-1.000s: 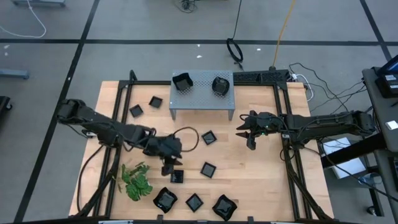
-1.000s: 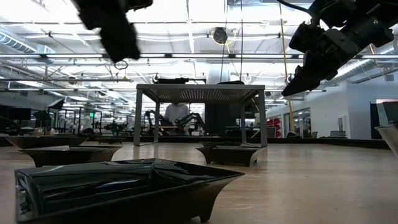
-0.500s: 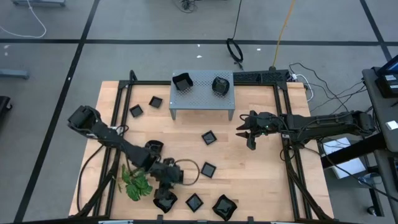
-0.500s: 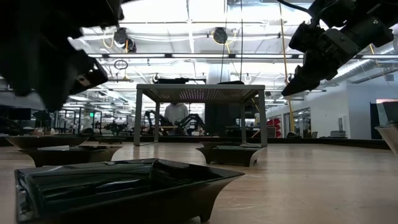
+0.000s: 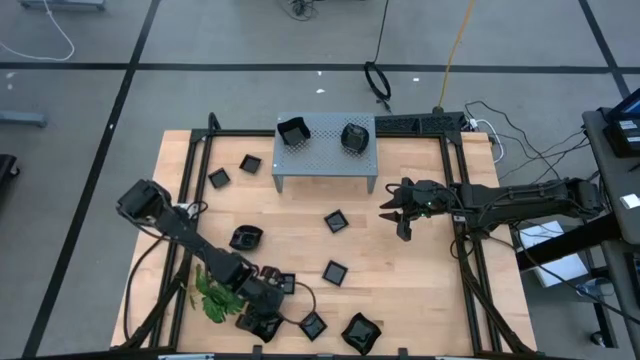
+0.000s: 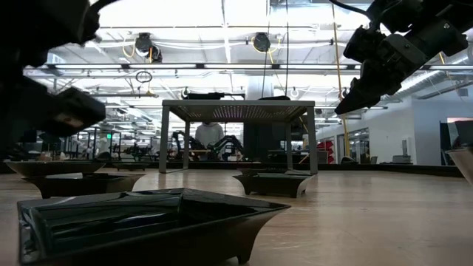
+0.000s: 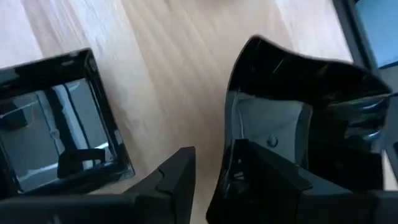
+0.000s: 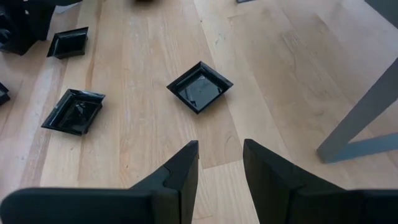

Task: Pick & Place Mini shaped plates
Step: Stack the black distorted square plate on top of the black distorted square plates on the shelf, then put the black square plate on the shelf

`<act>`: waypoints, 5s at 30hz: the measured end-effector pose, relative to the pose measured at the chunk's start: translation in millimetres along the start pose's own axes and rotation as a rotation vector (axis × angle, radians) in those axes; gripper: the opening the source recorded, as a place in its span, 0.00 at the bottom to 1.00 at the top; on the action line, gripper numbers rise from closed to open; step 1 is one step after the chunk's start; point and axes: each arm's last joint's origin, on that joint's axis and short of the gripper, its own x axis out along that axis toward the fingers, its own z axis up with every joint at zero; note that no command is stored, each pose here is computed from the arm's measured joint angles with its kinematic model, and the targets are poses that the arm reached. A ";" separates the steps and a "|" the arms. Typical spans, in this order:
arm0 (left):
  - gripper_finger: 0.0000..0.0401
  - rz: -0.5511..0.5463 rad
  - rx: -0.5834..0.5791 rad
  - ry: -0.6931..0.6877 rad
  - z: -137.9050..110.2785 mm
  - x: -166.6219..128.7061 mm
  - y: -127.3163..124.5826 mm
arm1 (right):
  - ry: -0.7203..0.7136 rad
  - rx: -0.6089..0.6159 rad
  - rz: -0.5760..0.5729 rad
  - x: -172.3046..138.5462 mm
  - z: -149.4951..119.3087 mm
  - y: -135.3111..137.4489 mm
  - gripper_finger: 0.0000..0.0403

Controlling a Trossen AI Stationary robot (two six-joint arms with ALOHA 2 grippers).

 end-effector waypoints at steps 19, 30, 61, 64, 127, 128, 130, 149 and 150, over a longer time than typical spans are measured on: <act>0.01 -0.046 0.024 -0.229 36.6 -42.4 6.4 | 0.000 0.000 0.000 0.1 0.0 -0.1 0.29; 0.01 0.460 -0.179 -0.578 64.1 -160.2 67.7 | -0.002 0.000 0.000 0.0 0.2 0.0 0.29; 0.01 0.853 -0.375 -0.521 -56.8 -326.5 290.3 | -0.007 0.000 0.001 0.1 0.7 0.1 0.29; 0.04 0.836 -0.344 -0.520 -58.4 -322.3 301.1 | -0.007 0.000 0.001 0.1 0.7 0.1 0.29; 0.52 0.368 -0.744 0.101 -82.5 -106.8 113.3 | -0.007 0.000 0.001 0.1 0.7 0.1 0.29; 0.52 0.369 -0.729 0.093 -81.5 -105.7 111.2 | -0.007 0.000 0.001 0.1 0.7 0.1 0.29; 0.52 0.386 -0.703 0.085 -80.3 -104.2 107.3 | -0.007 0.000 0.001 0.1 0.7 0.0 0.29; 0.52 0.433 -0.265 -0.066 -57.6 -89.2 85.5 | -0.007 0.000 0.001 0.1 0.7 0.1 0.29; 0.52 0.428 -0.234 -0.090 -53.9 -87.0 85.6 | -0.007 0.000 0.001 0.1 0.7 0.1 0.29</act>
